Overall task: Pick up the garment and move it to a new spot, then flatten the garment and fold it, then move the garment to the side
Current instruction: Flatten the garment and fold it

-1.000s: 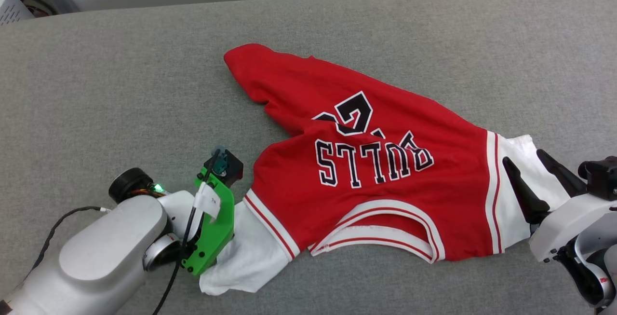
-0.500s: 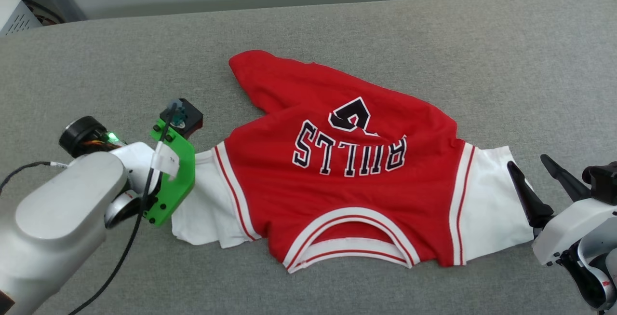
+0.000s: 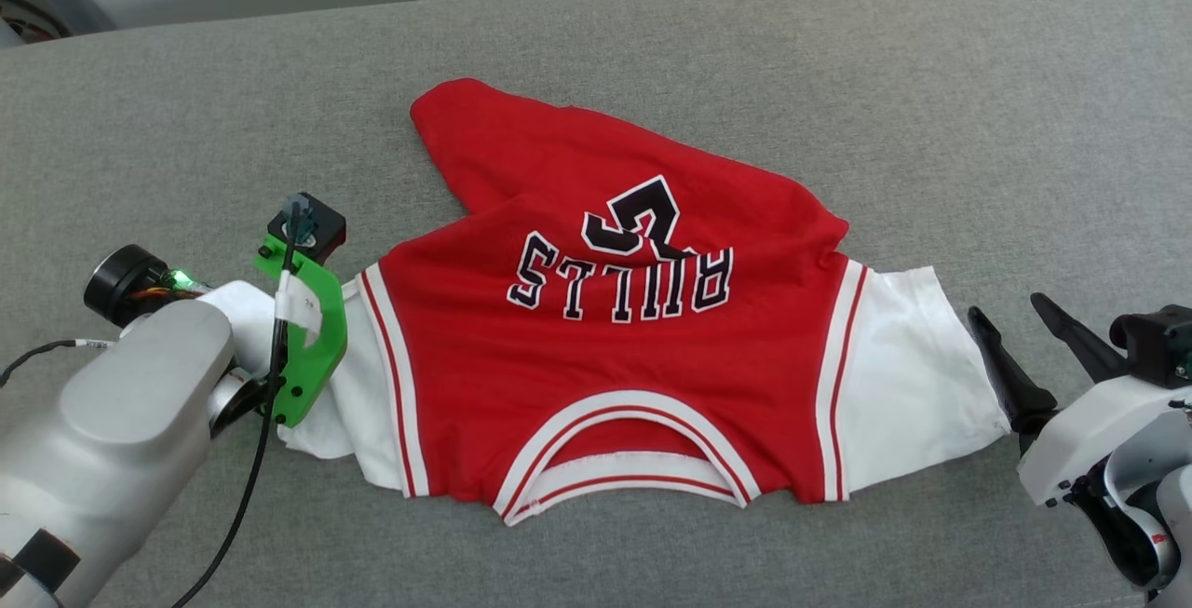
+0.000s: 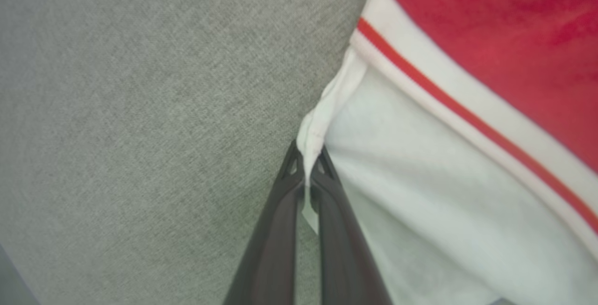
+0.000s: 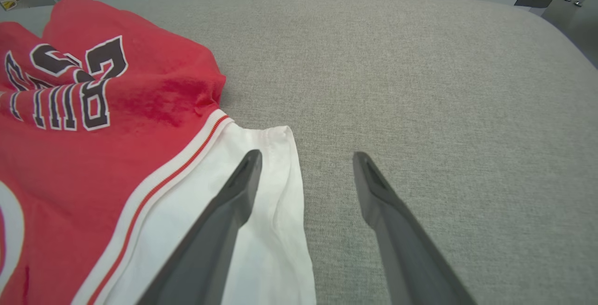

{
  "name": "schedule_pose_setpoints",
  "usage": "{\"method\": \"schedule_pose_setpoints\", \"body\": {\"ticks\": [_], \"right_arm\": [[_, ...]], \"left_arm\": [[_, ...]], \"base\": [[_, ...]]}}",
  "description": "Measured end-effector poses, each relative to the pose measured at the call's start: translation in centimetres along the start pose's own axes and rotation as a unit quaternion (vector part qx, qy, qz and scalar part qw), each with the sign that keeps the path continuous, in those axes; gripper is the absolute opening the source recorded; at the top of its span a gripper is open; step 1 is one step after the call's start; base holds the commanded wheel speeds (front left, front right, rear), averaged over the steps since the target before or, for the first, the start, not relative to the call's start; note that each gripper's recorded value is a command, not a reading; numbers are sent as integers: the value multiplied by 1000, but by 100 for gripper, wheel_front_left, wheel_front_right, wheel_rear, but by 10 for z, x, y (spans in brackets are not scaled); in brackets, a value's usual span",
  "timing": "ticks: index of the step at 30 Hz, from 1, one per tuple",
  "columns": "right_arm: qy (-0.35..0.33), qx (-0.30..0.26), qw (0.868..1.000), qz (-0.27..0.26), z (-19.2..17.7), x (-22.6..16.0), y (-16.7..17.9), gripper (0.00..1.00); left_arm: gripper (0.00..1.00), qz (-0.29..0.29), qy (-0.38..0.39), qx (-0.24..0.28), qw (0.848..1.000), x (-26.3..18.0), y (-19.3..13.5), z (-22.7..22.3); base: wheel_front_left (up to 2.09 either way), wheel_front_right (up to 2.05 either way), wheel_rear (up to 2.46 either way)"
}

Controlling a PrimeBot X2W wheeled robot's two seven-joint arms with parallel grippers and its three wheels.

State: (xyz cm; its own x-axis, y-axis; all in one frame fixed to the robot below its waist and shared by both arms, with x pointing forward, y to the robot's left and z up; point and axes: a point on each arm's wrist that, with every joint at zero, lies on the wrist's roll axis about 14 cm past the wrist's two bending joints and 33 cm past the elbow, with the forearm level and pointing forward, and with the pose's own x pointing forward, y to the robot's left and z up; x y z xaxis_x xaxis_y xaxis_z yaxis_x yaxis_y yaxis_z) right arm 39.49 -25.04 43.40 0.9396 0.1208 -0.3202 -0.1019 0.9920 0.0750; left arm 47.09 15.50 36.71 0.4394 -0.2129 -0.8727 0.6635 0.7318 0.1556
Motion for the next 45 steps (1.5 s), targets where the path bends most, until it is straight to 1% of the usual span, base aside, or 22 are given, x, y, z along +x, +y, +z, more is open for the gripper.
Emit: {"method": "schedule_pose_setpoints", "body": {"ticks": [1,2,7,10,12,15,17,22,26,30,33,37,40,42,43,44,45], "right_arm": [[1,1,1000,-1,-1,-1,-1,100],[1,1,1000,-3,-1,-2,-2,100],[-12,1,1000,-4,5,-6,-3,100],[-15,4,1000,1,6,-9,1,100],[-17,5,1000,5,7,-9,4,100],[-26,5,1000,14,13,-6,11,100],[-31,5,999,20,17,-5,15,100],[-35,6,999,31,20,-4,24,100],[-38,8,999,37,23,-3,29,100],[-34,8,999,35,20,-3,28,100],[-26,9,999,33,16,-2,27,100],[-17,10,999,31,10,0,27,100],[-11,12,999,28,6,2,25,100],[-8,12,1000,25,4,2,23,100],[-6,13,1000,23,3,2,22,100],[-5,13,1000,22,2,1,21,100],[-5,13,1000,20,2,1,20,100]], "left_arm": [[38,1,-4,-3,1000,1,0,0],[100,2,-11,-9,1000,1,0,1],[100,9,-70,-47,996,-12,5,15],[100,5,-112,-94,989,-29,8,27],[100,1,-127,-117,985,-41,10,33],[100,0,-126,-125,984,-58,14,31],[100,-14,-110,-143,983,-69,12,27],[100,-38,-58,-152,986,-86,4,11],[100,-62,-17,-158,985,-90,-9,2],[100,-78,11,-156,985,-82,-22,-5],[100,-86,40,-151,984,-70,-32,-19],[100,-90,73,-159,980,-53,-37,-38],[100,-95,83,-169,977,-40,-43,-46],[100,-95,92,-165,977,-35,-44,-50],[71,-96,96,-164,977,-33,-44,-51],[27,-97,97,-162,977,-31,-44,-52],[0,-97,95,-160,978,-30,-44,-51]], "base": [[0,0,0],[0,0,0],[0,0,0],[0,0,0],[0,0,0],[0,0,0],[0,0,0],[0,0,0],[0,0,0],[0,0,0],[0,0,0],[0,0,0],[0,0,0],[0,0,0],[0,0,0],[0,0,0],[0,0,0]]}}
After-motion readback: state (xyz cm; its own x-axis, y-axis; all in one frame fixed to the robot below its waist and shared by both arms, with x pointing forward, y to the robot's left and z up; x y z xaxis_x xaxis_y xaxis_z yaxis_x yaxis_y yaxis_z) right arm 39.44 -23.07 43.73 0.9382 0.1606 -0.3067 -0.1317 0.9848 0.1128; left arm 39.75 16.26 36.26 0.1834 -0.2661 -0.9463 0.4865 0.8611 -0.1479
